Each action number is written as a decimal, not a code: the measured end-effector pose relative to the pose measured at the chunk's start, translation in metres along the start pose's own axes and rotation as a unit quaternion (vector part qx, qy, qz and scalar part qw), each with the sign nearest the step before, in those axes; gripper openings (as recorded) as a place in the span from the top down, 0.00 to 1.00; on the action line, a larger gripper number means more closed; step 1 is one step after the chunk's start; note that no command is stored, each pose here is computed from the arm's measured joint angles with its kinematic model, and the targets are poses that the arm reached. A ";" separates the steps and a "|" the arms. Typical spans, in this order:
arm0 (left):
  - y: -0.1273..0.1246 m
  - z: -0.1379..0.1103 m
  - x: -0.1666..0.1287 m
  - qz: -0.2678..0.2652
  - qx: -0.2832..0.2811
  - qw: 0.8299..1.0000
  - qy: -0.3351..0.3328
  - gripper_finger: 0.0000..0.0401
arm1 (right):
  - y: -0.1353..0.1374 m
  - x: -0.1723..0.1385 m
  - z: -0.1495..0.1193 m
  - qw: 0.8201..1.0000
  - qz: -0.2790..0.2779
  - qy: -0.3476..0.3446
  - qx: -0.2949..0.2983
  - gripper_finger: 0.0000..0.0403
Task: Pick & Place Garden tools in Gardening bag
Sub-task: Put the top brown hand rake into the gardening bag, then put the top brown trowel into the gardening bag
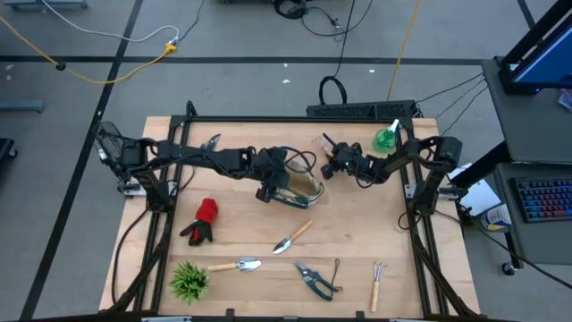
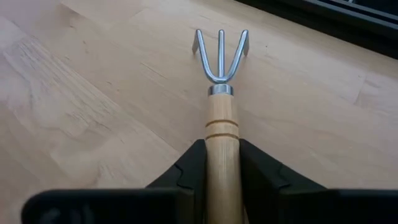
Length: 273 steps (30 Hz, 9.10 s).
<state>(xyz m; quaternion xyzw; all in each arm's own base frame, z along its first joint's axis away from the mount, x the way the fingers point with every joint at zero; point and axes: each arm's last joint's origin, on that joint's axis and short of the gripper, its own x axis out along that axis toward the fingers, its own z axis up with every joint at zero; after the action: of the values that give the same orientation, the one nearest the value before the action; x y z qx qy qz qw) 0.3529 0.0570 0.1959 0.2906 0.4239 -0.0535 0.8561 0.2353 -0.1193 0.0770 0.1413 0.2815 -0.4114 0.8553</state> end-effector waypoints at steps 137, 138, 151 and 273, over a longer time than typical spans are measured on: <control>0.017 0.043 -0.023 0.325 0.153 0.932 0.041 0.98 | 0.055 -0.108 0.066 0.931 0.317 -0.182 0.002 0.79; 0.017 0.044 -0.024 0.331 0.149 0.931 0.041 0.97 | 0.055 -0.107 0.064 0.931 0.320 -0.176 -0.002 0.78; 0.003 0.047 -0.026 0.342 0.161 0.920 0.103 0.97 | 0.055 -0.106 0.063 0.934 0.308 -0.178 -0.023 0.70; 0.000 0.021 -0.083 0.115 -0.063 0.991 -0.007 0.78 | 0.074 -0.121 0.046 0.900 0.315 -0.200 -0.227 0.53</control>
<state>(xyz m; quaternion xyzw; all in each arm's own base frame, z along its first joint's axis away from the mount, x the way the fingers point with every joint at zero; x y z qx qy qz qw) 0.3150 0.0325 0.2685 0.2827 0.3839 0.0700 0.8762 0.2493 -0.0196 0.1866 -0.0604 0.1309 -0.0652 0.9874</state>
